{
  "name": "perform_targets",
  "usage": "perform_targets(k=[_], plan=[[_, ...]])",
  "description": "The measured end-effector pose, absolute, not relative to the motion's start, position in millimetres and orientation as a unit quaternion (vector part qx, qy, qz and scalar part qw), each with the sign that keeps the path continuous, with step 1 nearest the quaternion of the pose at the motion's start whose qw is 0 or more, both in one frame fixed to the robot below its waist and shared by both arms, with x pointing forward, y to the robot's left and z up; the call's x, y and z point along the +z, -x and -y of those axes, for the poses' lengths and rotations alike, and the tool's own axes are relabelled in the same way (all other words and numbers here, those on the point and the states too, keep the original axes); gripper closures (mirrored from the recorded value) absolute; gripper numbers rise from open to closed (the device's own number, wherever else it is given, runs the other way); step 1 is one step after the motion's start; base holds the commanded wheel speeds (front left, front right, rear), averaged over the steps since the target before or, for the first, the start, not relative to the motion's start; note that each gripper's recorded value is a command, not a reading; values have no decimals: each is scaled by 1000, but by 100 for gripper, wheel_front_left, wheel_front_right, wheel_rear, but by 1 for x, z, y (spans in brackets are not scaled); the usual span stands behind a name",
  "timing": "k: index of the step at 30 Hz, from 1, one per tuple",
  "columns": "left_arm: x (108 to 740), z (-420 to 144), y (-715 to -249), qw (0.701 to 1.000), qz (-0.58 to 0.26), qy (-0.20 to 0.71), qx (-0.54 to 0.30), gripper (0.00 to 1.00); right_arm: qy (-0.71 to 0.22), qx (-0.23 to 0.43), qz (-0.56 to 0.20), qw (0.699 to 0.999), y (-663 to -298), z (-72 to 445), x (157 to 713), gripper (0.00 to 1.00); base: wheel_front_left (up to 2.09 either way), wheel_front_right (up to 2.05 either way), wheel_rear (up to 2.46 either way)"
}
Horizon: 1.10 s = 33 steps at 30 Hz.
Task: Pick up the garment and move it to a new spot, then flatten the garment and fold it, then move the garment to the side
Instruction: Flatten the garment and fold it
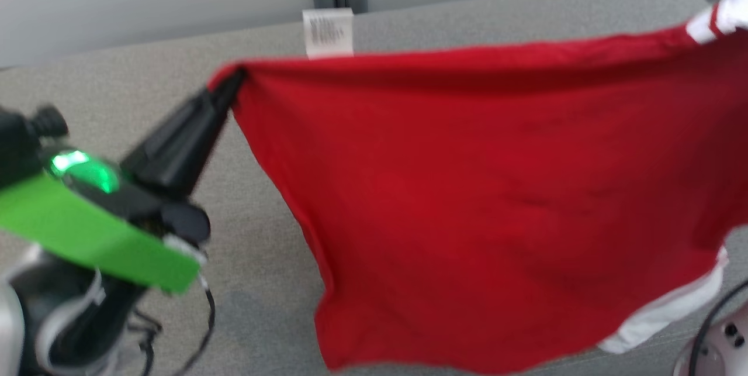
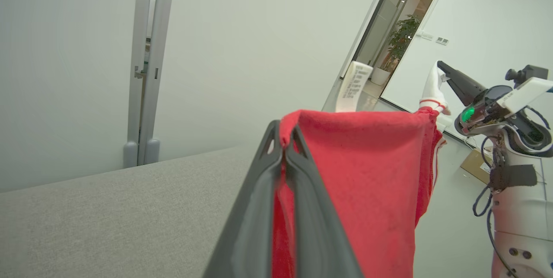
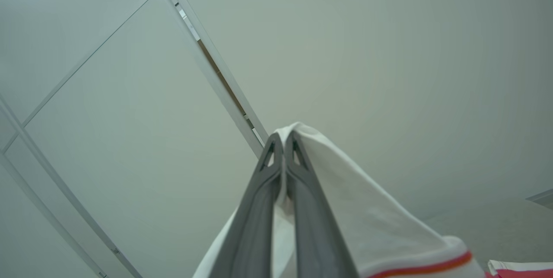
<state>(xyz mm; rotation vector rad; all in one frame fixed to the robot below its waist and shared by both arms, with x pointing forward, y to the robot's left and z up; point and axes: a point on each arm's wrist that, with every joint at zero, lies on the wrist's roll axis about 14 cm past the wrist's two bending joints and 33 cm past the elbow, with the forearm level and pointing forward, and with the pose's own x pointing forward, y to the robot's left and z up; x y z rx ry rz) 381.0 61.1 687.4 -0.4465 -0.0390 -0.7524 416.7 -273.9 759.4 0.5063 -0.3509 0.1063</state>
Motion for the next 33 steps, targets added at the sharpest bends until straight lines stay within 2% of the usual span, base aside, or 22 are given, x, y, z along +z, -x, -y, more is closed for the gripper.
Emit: perform_targets(k=[4,5,11,16,20,22,25,29,33], plan=[[698,-69,-469,925,37,188,-328,100,-229,61,158,959,-494,249,760,100,0,0,0],[699,-71,-492,934,46,155,-318,100,-217,61,154,962,-516,241,760,100,0,0,0],[710,-81,-612,957,111,123,-239,100,-202,39,200,958,-614,229,778,100,0,0,0],[713,-91,-675,957,188,112,-192,100,-217,49,244,944,-666,213,777,100,0,0,0],[653,-86,-701,963,160,89,-198,100,-232,58,187,953,-697,196,706,100,0,0,0],[614,-87,-706,967,139,82,-199,100,-252,56,140,956,-700,193,652,100,0,0,0],[543,-81,-693,971,89,75,-207,100,-273,50,68,958,-683,190,576,100,0,0,0],[462,-80,-645,973,12,98,-208,100,-292,22,-14,956,-627,195,491,100,0,0,0],[409,-83,-581,970,-59,105,-211,100,-294,-15,-63,953,-561,209,445,100,0,0,0]])
